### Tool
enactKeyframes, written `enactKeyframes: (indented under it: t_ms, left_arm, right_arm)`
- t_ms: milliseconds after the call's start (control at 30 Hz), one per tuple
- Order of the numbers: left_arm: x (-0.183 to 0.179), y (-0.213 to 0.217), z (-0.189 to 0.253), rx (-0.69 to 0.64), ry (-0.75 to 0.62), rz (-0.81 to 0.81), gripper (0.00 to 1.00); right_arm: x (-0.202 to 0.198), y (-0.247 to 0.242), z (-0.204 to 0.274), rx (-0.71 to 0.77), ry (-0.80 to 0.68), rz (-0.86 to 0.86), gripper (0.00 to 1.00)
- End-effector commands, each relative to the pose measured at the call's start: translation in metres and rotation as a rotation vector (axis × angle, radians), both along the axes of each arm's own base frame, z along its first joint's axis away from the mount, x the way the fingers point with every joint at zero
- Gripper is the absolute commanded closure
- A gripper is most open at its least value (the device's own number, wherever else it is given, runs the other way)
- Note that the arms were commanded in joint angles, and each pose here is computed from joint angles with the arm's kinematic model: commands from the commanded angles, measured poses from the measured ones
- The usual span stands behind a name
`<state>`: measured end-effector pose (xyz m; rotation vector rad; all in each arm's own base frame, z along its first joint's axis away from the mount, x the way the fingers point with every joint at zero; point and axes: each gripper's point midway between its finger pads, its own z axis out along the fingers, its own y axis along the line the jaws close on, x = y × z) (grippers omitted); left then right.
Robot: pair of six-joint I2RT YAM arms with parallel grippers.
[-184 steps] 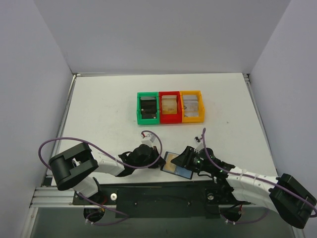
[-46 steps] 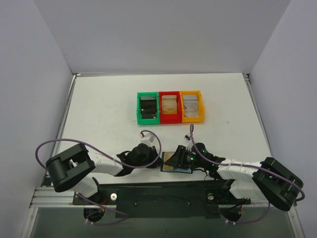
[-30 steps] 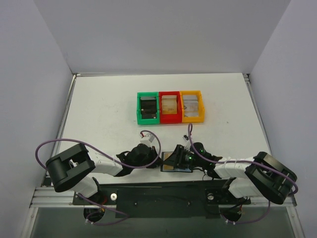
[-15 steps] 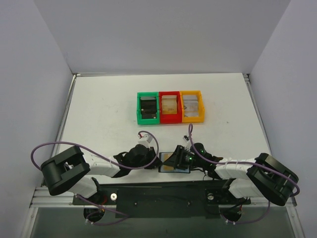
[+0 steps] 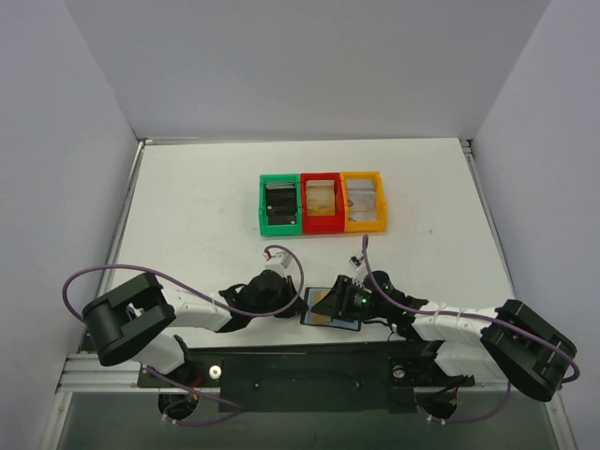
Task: Take the credit cards out of the card holder
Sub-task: Remove the credit card from the card holder.
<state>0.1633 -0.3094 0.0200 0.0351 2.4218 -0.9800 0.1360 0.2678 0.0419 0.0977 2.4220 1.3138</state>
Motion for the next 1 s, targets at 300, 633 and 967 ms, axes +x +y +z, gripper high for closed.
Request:
enactKeyframes:
  t_ms: [300, 633, 967]
  left_arm:
    - [-0.004, 0.031, -0.037, 0.181, 0.049, 0.037, 1.00]
    - [-0.004, 0.032, -0.036, 0.185, 0.052, 0.042, 1.00]
    - [-0.004, 0.032, -0.036, 0.182, 0.051, 0.043, 1.00]
  right_arm:
    - [0.001, -0.014, 0.003, -0.022, -0.044, -0.019, 0.60]
    - [0.002, -0.023, 0.001, -0.042, -0.047, -0.040, 0.63]
    - [0.005, -0.030, -0.001, -0.062, -0.056, -0.063, 0.73]
